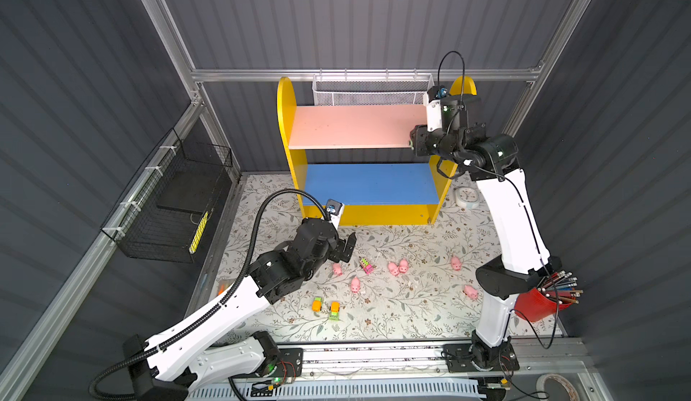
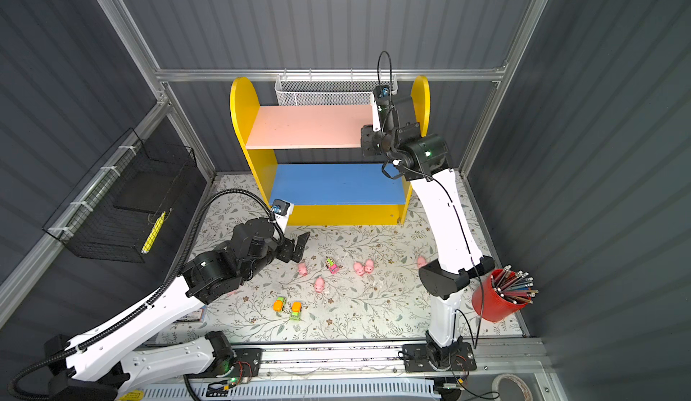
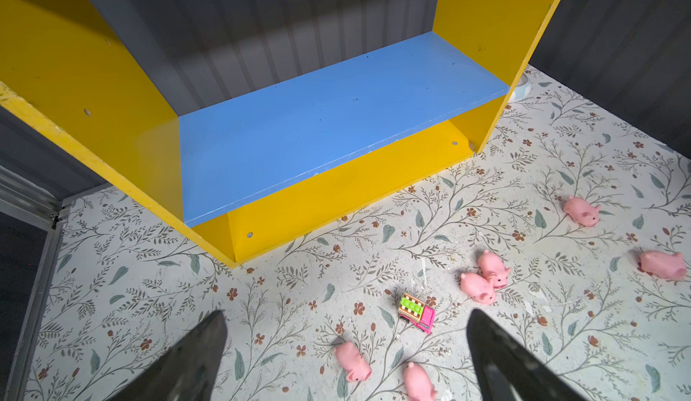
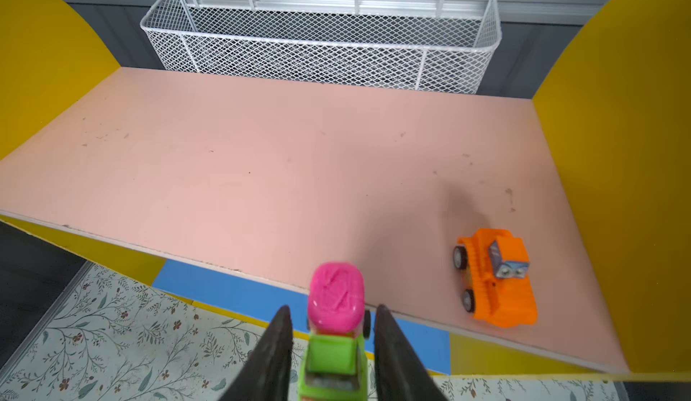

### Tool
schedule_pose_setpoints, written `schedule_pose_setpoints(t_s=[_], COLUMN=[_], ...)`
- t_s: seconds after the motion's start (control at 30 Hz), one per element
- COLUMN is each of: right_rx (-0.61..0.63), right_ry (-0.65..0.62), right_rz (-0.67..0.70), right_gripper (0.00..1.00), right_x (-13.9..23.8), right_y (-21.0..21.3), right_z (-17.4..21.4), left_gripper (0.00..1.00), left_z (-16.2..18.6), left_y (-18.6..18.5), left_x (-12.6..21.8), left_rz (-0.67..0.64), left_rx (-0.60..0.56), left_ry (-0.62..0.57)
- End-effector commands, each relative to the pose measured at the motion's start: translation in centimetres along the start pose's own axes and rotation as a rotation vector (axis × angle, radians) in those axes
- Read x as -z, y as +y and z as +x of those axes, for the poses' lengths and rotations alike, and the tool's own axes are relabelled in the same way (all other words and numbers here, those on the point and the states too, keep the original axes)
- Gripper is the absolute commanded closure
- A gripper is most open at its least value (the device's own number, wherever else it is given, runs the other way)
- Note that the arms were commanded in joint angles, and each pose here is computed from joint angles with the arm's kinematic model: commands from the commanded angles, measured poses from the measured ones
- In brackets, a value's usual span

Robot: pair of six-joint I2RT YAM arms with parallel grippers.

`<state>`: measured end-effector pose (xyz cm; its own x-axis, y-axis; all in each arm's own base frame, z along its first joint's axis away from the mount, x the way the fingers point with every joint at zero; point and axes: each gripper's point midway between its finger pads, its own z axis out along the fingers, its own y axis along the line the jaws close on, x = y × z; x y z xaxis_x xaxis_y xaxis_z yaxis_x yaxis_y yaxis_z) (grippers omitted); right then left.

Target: Place and organize the plastic toys onto the shelf

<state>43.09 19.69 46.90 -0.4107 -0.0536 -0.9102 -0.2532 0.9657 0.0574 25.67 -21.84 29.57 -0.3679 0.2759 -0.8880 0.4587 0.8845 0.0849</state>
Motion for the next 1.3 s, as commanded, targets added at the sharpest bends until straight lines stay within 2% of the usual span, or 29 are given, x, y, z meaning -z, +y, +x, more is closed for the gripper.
schedule_pose_setpoints(t_s=[0.0,0.17,0.33,0.43,0.5,0.57,0.63,0.8,1.0,1.27], right_rx=[-0.001,-0.004,0.005,0.016,0.005,-0.054,-0.063,-0.124,-0.226,-0.334], right_ry=[-0.034,-0.01,0.059,0.125,0.136,0.179,0.227,0.295,0.342,0.338], right_rz=[-0.026,-0.009,0.011,0.001,-0.051,-0.09,-0.095,-0.09,-0.059,-0.049], right_gripper=[0.62,0.63,0.63,0.62,0.55,0.51,0.46,0.45,0.48,0.52], right_x=[-0.6,-1.9,0.5,1.8,2.4,2.4,1.9,0.2,-2.2,-5.9], right_y=[0.3,0.0,-0.6,0.3,1.8,2.1,2.1,1.4,0.0,-0.9], right_z=[-0.9,-0.2,1.8,6.0,9.7,13.3,16.7,24.1,29.1,31.8], left_gripper=[0.0,0.0,0.0,0.0,0.0,0.0,0.0,0.0,0.0,0.0], left_z=[-1.4,-1.3,-0.3,0.0,0.4,0.7,1.3,2.6,3.3,4.2], left_y=[0.4,0.5,0.7,0.7,1.0,1.0,1.0,1.1,1.2,1.9], left_x=[0.8,0.5,0.1,-0.1,0.0,0.3,0.3,0.3,1.0,1.5], left_rz=[-0.013,-0.027,-0.042,-0.052,-0.06,-0.055,-0.048,-0.047,-0.032,-0.058], left_rx=[-0.006,-0.017,-0.021,-0.025,-0.016,0.0,0.008,0.021,0.068,0.084], left_ry=[-0.041,-0.038,-0.015,-0.002,0.005,0.001,0.007,0.049,0.048,0.074])
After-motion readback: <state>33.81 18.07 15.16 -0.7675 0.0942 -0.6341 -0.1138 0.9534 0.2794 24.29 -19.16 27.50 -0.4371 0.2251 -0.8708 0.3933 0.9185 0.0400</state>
